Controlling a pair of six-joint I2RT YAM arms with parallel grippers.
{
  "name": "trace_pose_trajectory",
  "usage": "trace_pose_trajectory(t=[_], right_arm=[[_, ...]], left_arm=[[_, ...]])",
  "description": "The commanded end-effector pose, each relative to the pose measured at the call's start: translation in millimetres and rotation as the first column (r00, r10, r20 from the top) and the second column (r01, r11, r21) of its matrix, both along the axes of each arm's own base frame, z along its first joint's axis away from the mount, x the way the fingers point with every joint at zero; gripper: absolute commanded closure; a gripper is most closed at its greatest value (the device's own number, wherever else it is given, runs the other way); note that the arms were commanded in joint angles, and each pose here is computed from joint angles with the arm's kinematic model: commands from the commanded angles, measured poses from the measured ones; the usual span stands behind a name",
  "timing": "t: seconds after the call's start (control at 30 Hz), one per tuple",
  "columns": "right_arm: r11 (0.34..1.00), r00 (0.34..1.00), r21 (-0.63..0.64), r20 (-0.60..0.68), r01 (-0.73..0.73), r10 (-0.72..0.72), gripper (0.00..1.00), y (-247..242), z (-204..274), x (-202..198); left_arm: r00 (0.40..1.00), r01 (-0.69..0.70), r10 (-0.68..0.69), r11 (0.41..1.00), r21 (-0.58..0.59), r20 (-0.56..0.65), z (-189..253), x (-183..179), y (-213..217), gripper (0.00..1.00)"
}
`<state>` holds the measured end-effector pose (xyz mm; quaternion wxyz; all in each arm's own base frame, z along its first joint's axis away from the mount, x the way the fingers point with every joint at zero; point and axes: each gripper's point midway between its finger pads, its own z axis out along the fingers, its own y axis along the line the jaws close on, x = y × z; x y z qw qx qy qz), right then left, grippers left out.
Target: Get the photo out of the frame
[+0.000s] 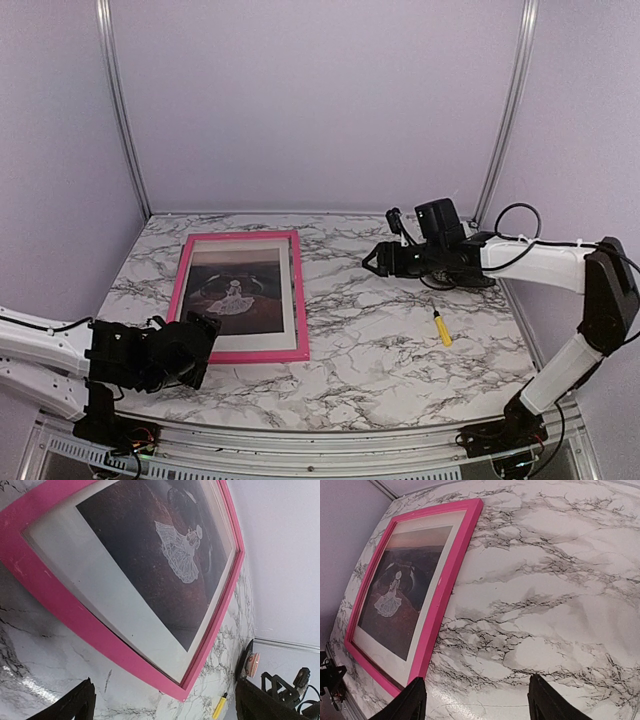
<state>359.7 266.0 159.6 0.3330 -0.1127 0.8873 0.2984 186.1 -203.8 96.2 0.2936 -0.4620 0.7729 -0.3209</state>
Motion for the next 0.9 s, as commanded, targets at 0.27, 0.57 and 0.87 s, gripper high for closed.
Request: trace_pose_trajectory(t=[0.27,0.57,0.87], right_arm=[[0.986,0.999,-0.164,-0.02,-0.031,0.028,0.32,53,-34,10],[0.975,0.998,-0.217,-0.058,-0.037,0.025,0.32,111,-66,29],[0.952,0.998,-0.307,-0.057,-0.023,0.006,0.35,155,-103,33]], left_arm=[[0.981,0.18,-0.178,0.699,0.692,-0.075,81,59,107,0.01],[0.921,0.383,-0.299,0.592,0.709,-0.249,58,158,135,0.01],[0.874,0.485,-0.348,0.588,0.647,-0.34,2,192,146,0.03]])
